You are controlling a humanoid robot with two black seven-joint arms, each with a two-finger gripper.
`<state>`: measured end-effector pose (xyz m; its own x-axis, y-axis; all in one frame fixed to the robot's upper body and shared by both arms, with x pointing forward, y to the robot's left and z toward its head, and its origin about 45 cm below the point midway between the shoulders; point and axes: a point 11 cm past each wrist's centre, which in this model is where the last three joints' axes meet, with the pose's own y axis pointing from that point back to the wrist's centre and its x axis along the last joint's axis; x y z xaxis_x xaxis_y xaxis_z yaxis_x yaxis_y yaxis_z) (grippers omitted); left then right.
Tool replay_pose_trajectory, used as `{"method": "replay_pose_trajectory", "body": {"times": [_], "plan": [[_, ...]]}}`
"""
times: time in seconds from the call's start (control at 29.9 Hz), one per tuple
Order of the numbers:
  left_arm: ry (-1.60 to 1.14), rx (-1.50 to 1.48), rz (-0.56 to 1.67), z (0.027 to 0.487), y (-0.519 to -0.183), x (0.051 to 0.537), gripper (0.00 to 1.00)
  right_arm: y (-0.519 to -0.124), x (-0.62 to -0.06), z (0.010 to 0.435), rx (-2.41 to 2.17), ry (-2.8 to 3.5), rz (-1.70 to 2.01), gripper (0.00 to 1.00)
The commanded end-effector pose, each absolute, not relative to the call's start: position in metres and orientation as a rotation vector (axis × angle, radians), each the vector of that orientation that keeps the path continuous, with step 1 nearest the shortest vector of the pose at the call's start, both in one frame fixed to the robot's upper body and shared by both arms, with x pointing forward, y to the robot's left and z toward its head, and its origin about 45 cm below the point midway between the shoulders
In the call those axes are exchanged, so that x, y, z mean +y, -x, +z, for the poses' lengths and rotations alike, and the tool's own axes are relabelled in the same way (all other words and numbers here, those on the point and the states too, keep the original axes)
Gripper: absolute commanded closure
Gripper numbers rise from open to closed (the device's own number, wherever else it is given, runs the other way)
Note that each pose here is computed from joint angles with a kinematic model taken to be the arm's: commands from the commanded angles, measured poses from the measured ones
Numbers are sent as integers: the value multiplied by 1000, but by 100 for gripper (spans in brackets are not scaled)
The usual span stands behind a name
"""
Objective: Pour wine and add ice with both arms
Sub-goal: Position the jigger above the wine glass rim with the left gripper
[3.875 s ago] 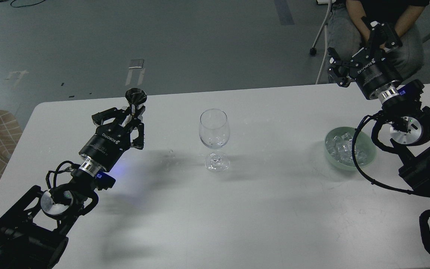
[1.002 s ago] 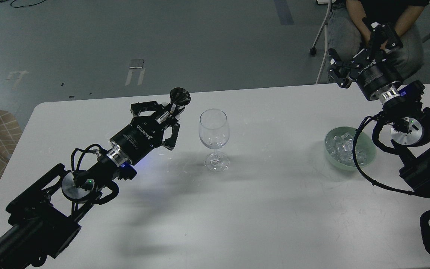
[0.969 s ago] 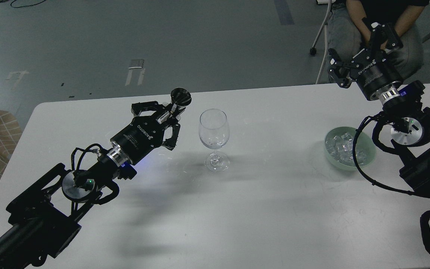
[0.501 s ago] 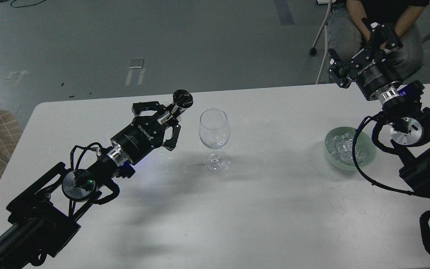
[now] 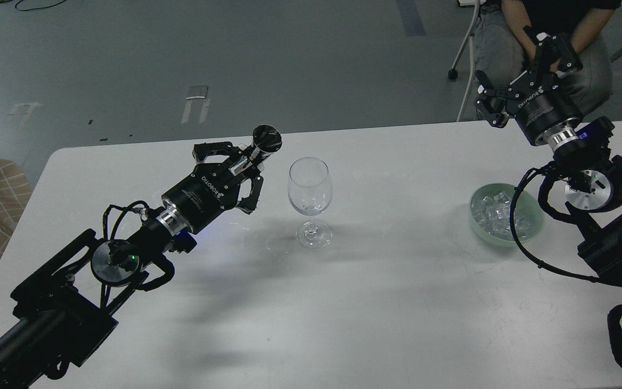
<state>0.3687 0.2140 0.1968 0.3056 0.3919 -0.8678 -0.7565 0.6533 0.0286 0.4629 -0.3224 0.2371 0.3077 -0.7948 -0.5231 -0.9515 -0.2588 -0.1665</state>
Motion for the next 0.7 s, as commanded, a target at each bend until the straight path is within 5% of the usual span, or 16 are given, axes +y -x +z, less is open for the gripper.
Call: {"method": "replay_pose_trajectory", "body": {"times": [0.0, 0.67], "plan": [[395, 989, 770, 197, -368, 205, 100, -463, -323, 238, 1550, 2131, 465, 0], [368, 949, 773, 200, -373, 202, 100, -463, -323, 237, 1549, 2128, 468, 0]]}}
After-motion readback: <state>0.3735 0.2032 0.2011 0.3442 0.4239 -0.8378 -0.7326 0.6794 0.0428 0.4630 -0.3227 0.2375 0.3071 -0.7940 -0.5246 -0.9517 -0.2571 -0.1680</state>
